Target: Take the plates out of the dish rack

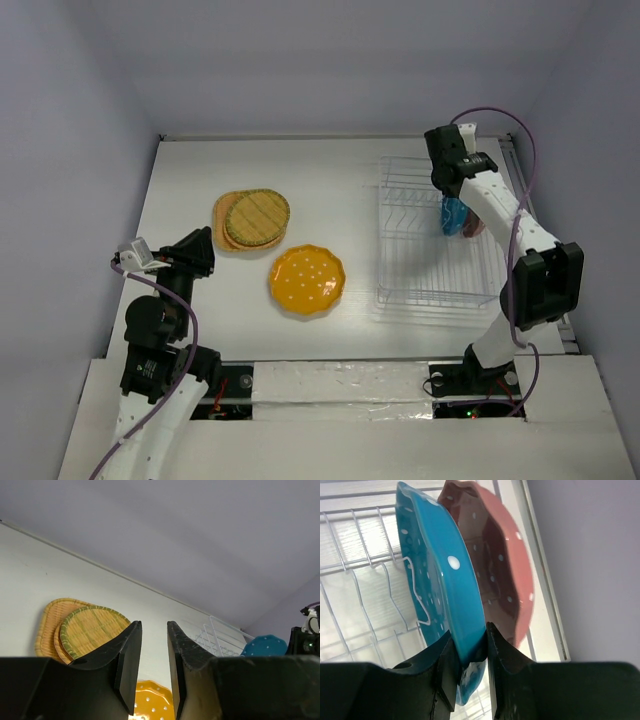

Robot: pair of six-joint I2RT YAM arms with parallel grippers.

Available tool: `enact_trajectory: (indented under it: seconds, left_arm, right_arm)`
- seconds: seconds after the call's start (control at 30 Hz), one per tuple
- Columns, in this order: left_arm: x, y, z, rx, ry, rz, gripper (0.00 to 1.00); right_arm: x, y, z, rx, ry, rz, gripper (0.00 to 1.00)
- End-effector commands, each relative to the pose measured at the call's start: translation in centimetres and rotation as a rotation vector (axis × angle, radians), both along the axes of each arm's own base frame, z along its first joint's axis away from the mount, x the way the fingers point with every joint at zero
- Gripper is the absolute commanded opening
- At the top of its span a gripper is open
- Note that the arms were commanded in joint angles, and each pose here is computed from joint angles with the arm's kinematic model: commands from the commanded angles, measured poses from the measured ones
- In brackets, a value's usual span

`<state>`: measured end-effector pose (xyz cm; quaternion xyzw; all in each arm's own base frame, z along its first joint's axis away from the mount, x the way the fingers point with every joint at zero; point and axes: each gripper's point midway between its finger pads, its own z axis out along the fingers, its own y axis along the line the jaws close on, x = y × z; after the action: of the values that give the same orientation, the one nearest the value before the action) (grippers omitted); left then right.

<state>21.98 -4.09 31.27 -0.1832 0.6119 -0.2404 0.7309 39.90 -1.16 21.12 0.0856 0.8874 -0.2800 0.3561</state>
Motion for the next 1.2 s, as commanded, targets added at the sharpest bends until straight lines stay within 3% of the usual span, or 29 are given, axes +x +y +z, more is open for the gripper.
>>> enact_trajectory:
  seconds: [0.0,0.47,0.63,0.73,0.83,0.9,1.17]
  left_arm:
    - [-0.3,-0.1,1.3,-0.002,-0.043,-0.008,0.24]
    - [-0.1,-0.2,1.1,0.002,-0.031,-0.008,0.24]
    - [0.1,-0.2,0.9,0.005,-0.022,-0.008,0.25]
    - [0.2,-0.2,0.7,0.007,-0.015,-0.008,0.25]
    - [0.3,-0.3,0.7,0.008,-0.011,-0.008,0.25]
    - [0.5,-0.3,0.5,0.010,-0.005,-0.008,0.25]
    - [0.7,-0.4,0.3,0.011,0.006,-0.008,0.25]
  right_arm:
    - [-0.7,-1.5,9.6,-0.033,-0.264,-0.071,0.00]
    - [-4.6,3.4,17.0,0.415,-0.653,0.147,0.00]
    - [-6.1,10.8,19.2,0.758,-0.733,0.486,0.00]
    - [-7.4,16.4,17.8,0.971,-0.675,0.660,0.00]
    - [-8.1,20.6,16.7,1.075,-0.615,0.779,0.00]
    - [-8.7,24.7,13.7,1.187,-0.479,0.863,0.00]
    - [-9.9,32.4,8.0,1.334,-0.287,0.964,0.00]
